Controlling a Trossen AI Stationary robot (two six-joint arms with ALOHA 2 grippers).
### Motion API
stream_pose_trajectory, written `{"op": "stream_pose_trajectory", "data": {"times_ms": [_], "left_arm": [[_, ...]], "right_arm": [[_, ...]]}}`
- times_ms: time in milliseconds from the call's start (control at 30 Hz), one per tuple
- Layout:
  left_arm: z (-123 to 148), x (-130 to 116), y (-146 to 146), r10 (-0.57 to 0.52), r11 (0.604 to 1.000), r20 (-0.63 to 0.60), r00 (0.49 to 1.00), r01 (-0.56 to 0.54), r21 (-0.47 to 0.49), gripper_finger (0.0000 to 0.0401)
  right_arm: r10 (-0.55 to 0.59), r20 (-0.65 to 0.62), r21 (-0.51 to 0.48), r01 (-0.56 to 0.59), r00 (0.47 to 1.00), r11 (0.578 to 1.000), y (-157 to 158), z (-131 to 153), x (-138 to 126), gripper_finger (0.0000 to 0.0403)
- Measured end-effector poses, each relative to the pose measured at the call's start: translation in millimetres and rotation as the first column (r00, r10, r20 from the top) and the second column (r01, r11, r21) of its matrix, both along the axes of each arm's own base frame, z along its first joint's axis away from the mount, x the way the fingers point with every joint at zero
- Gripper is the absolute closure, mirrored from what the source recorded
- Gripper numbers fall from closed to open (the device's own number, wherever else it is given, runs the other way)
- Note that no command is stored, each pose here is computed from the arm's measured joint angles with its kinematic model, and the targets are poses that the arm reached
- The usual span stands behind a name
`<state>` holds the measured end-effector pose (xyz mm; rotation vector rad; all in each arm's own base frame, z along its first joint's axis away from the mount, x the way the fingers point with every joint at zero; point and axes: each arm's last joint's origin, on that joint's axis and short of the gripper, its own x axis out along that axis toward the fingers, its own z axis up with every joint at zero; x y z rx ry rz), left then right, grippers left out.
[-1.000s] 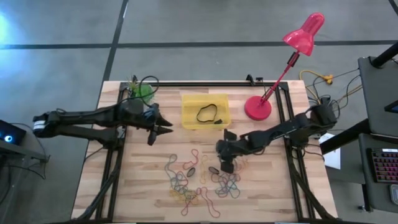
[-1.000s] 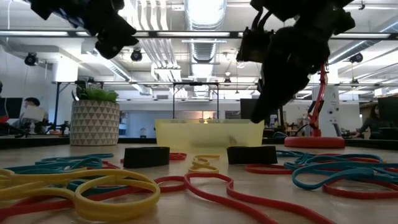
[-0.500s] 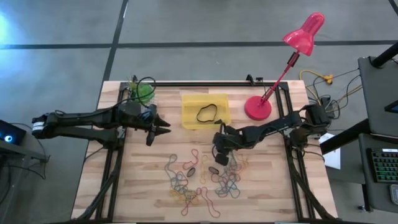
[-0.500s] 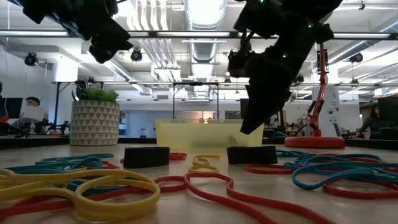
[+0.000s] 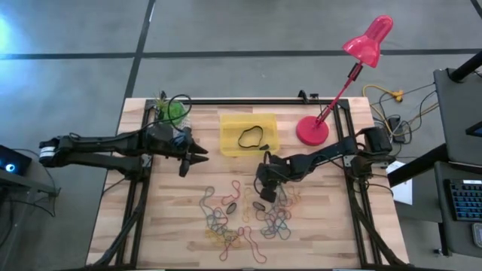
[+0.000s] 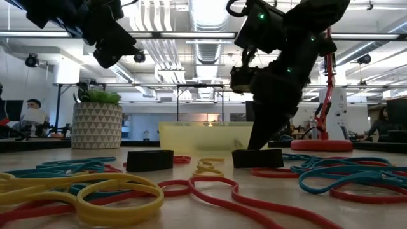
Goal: Pick and place rubber bands into bin
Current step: Put the blue rubber band into the yellow bin
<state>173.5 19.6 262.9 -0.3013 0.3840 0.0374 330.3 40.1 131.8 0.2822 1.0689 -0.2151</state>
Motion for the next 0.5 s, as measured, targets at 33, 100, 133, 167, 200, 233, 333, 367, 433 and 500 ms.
{"op": "stream_pose_trajectory", "data": {"times_ms": [33, 100, 133, 167, 200, 233, 333, 367, 433, 500], "left_arm": [[-0.3, -0.2, 0.0, 0.000, 1.000, -0.003, 1.000, 0.000, 0.000, 0.0287], [-0.4, -0.2, 0.0, 0.000, 1.000, -0.004, 1.000, 0.000, 0.000, 0.0287], [-0.3, -0.1, 0.0, 0.000, 1.000, -0.003, 1.000, 0.000, 0.000, 0.0287], [-0.4, 0.0, 0.0, 0.000, 1.000, -0.004, 1.000, 0.000, 0.000, 0.0287], [-0.4, 0.0, -0.1, -0.001, 1.000, -0.004, 1.000, 0.001, 0.000, 0.0287], [-0.4, 0.0, -0.1, -0.001, 1.000, -0.004, 1.000, 0.001, 0.000, 0.0287], [-0.4, 0.0, -0.1, -0.001, 1.000, -0.004, 1.000, 0.001, 0.000, 0.0287], [-0.5, 0.0, -0.1, -0.001, 1.000, -0.004, 1.000, 0.001, 0.000, 0.0287], [-0.4, 0.0, -0.1, -0.001, 1.000, -0.004, 1.000, 0.001, 0.000, 0.0287], [-0.6, 0.2, 0.0, -0.001, 1.000, -0.005, 1.000, 0.001, 0.000, 0.0287]], "right_arm": [[-0.004, -0.002, -0.006, 0.004, 1.000, 1.000, -0.2, -0.4, -0.5, 0.0342], [-0.008, -0.007, -0.006, 0.008, 1.000, 1.000, -0.3, -1.4, -1.5, 0.0342], [-0.012, -0.008, -0.004, 0.012, 1.000, 1.000, -0.2, -1.9, -1.8, 0.0342], [-0.015, -0.009, -0.002, 0.015, 1.000, 1.000, -0.3, -2.6, -2.4, 0.0342], [-0.017, -0.013, -0.002, 0.017, 1.000, 1.000, -0.4, -3.3, -3.2, 0.0342], [-0.021, -0.016, -0.001, 0.021, 1.000, 1.000, -0.5, -3.9, -3.7, 0.0342], [-0.042, -0.013, -0.008, 0.042, 0.999, 0.999, -1.0, -4.8, -4.3, 0.0342], [-0.053, -0.011, -0.013, 0.053, 0.999, 0.999, -1.3, -4.8, -4.4, 0.0342], [-0.062, -0.003, -0.013, 0.061, 0.998, 0.998, -2.2, -4.7, -3.8, 0.0342], [-0.067, 0.015, -0.006, 0.068, 0.998, 0.998, -2.6, -4.3, -2.5, 0.0342]]}}
